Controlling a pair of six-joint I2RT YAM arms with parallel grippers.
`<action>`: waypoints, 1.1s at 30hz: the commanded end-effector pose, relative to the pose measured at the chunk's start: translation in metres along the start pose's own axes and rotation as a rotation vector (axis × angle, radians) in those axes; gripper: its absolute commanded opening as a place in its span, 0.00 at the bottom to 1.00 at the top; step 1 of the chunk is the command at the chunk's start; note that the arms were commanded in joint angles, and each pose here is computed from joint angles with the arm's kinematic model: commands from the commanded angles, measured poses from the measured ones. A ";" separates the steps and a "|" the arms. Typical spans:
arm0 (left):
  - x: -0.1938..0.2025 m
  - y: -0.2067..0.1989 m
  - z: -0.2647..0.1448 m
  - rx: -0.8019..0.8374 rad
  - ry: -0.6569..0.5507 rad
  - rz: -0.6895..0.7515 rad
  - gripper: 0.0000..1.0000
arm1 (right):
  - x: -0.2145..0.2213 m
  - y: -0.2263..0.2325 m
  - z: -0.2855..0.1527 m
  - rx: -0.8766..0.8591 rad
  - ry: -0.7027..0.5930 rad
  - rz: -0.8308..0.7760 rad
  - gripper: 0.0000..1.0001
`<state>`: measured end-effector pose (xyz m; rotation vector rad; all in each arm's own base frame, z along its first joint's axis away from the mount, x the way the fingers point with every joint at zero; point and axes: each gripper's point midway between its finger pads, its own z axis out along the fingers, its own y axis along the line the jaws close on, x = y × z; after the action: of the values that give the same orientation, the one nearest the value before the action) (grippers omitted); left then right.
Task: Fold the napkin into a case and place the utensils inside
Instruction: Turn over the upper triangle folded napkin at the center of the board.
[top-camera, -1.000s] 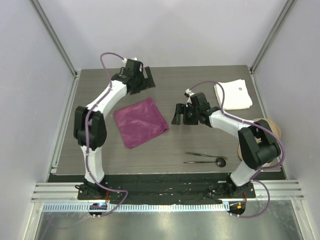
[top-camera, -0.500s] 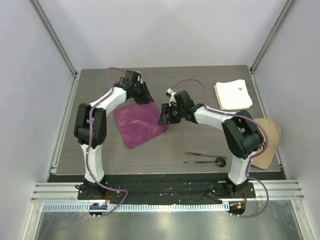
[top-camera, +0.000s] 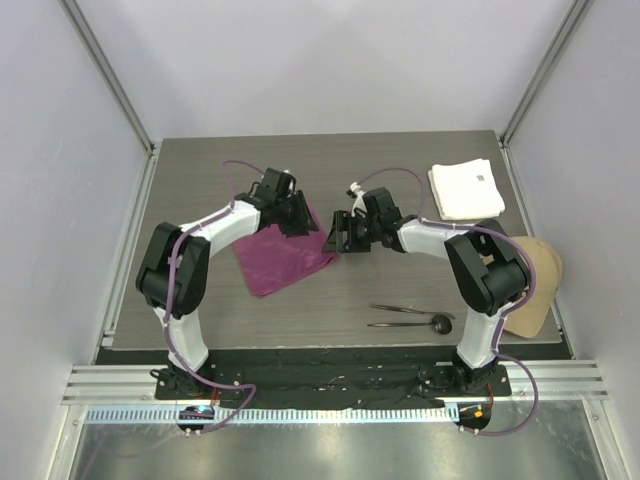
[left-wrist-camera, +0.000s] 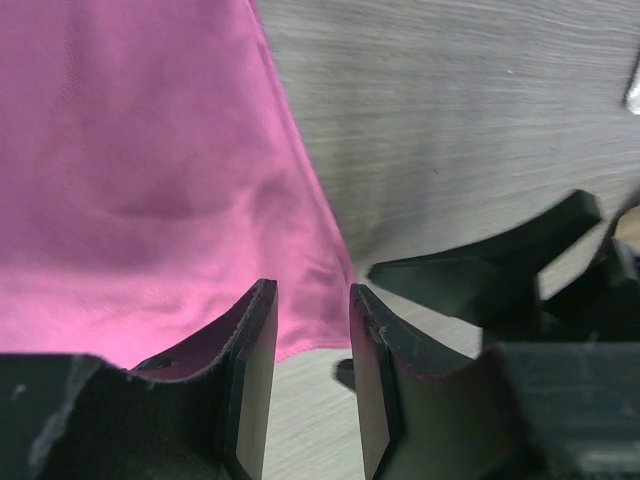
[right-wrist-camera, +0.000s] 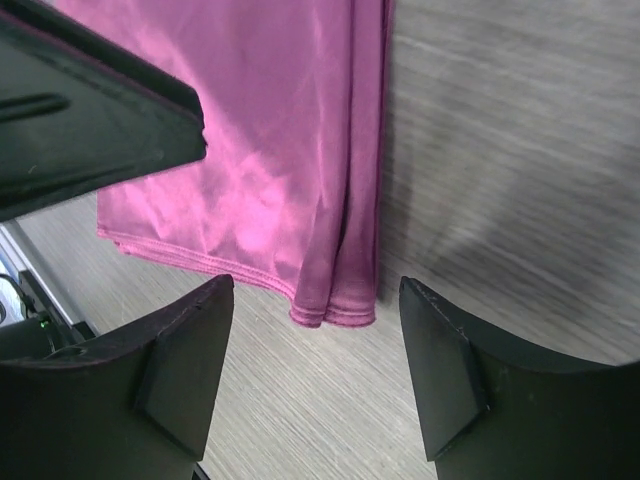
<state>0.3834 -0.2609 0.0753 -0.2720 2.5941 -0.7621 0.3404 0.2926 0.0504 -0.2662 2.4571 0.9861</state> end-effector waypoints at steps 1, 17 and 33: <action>-0.024 -0.023 -0.025 0.042 -0.154 -0.021 0.38 | -0.005 0.019 0.003 -0.062 -0.042 -0.049 0.73; -0.053 0.015 -0.121 -0.044 -0.248 0.020 0.48 | -0.002 -0.017 0.016 0.121 -0.046 -0.039 0.18; -0.104 0.104 -0.097 -0.164 -0.119 -0.034 0.63 | -0.033 -0.079 0.010 0.105 0.017 0.027 0.01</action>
<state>0.4190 -0.0993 0.1197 -0.4857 2.5427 -0.5380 0.3849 0.2611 0.0209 -0.1904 2.4956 0.9345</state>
